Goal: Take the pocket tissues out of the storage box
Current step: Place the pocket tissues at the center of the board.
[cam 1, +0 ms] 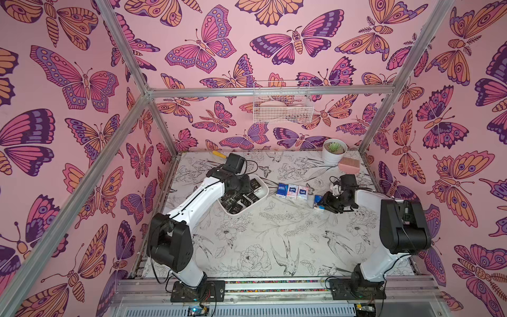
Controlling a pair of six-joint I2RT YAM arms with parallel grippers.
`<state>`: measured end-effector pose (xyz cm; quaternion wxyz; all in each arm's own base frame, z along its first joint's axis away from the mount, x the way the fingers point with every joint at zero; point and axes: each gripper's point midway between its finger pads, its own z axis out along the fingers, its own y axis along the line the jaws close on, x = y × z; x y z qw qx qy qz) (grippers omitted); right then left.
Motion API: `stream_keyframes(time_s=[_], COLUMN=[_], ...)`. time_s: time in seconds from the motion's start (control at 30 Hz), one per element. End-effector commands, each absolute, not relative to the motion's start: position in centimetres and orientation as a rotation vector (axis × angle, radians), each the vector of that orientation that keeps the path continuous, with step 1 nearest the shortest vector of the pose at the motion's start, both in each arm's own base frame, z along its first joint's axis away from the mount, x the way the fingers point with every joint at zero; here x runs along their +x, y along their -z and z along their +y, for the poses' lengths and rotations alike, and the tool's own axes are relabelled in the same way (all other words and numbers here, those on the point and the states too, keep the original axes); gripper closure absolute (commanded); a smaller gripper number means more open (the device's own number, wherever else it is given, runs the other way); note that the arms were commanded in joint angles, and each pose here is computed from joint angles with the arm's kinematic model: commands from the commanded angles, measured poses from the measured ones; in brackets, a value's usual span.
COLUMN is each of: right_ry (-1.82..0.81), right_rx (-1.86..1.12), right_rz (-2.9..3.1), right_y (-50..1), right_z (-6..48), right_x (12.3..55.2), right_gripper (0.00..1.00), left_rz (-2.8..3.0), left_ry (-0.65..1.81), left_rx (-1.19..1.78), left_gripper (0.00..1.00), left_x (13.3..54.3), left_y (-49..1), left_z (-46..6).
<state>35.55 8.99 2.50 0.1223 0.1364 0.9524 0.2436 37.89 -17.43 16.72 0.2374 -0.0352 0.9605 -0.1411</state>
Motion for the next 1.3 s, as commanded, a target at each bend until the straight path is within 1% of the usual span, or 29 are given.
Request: stream_keyframes(time_s=[0.0,0.4,0.63,0.77,0.97,1.13,1.27], right_ry=[-0.704,-0.757,-0.768,-0.778,-0.780,-0.745,-0.730], right_rx=[0.431,0.388,0.376,0.372,0.361,0.340,0.288], right_rz=[2.780,2.776,2.782,2.775,2.758,2.748,2.715], right_y=[-1.8,-2.3,-2.2,-2.4,-3.6,-5.1,-7.4], right_z=[8.8,10.8,11.6,11.9,11.9,11.5,11.3], right_x=[36.6,38.8,39.1,39.3,39.3,39.3,39.1], right_gripper=[0.59,0.60,0.59,0.58,0.52,0.43,0.37], left_rz=[2.646,2.653,2.657,2.656,2.665,2.677,2.687], left_ry=[0.330,0.305,0.294,0.295,0.283,0.274,0.279], left_rx=[-0.098,-0.131,-0.151,-0.155,-0.161,-0.164,-0.188], left_gripper=[0.47,0.47,0.47,0.47,0.47,0.47,0.47], left_x=[37.2,37.0,36.9,36.9,37.1,37.3,37.8], left_y=[-16.7,-16.2,-16.0,-16.0,-15.5,-15.0,-14.6], left_z=[-16.1,-15.0,-14.4,-14.3,-14.2,-14.2,-14.5])
